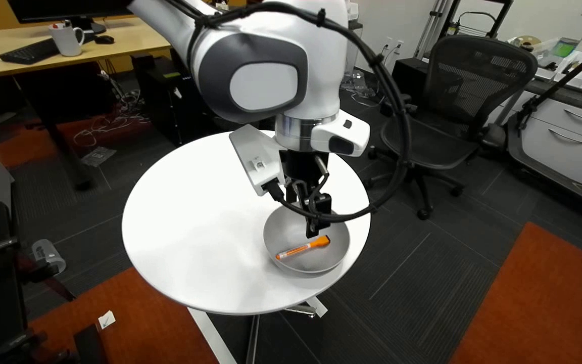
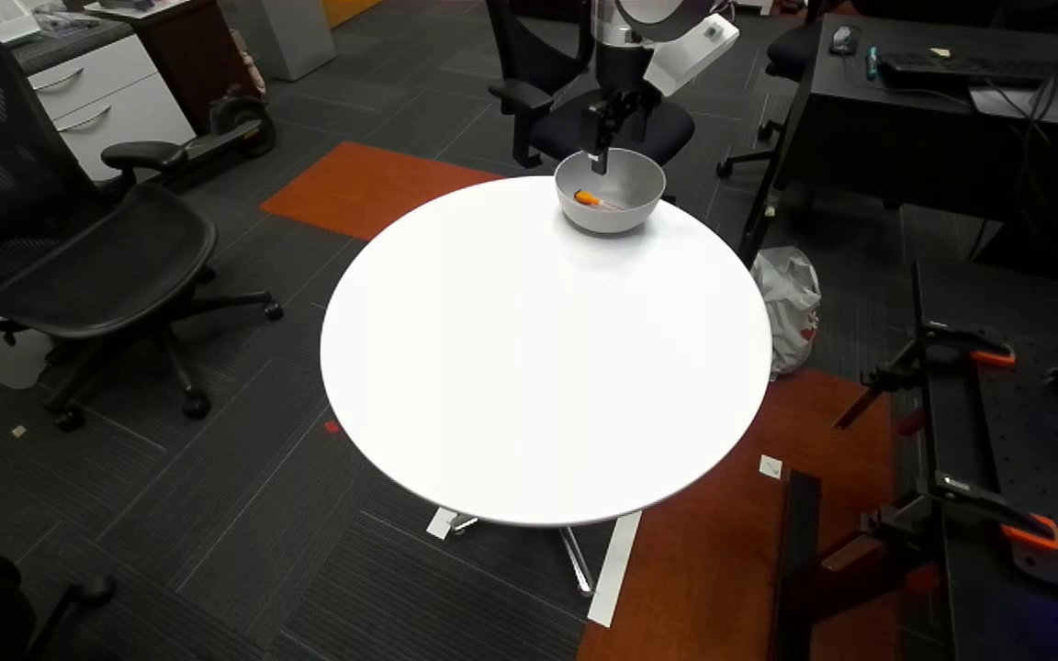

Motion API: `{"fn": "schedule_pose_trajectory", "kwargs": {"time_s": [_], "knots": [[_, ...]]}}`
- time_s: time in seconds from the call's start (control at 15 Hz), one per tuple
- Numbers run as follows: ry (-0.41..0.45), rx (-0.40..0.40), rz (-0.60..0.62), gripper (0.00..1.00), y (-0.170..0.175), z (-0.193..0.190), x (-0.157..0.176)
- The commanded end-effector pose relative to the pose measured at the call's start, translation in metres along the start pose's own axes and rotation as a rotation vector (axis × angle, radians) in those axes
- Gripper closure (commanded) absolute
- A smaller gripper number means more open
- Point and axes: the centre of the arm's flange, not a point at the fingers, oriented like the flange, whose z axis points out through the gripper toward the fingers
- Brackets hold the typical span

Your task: Remove the orange marker from the grey bowl

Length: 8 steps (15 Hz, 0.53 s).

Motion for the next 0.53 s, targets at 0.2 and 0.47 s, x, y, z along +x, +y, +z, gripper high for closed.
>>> {"fn": "schedule_pose_trajectory", "kwargs": {"time_s": [0.2, 0.47], "knots": [[-0.068, 0.034, 0.039, 0.00, 0.004, 0.029, 0.025], [-0.102, 0.041, 0.044, 0.00, -0.004, 0.044, 0.028]]}}
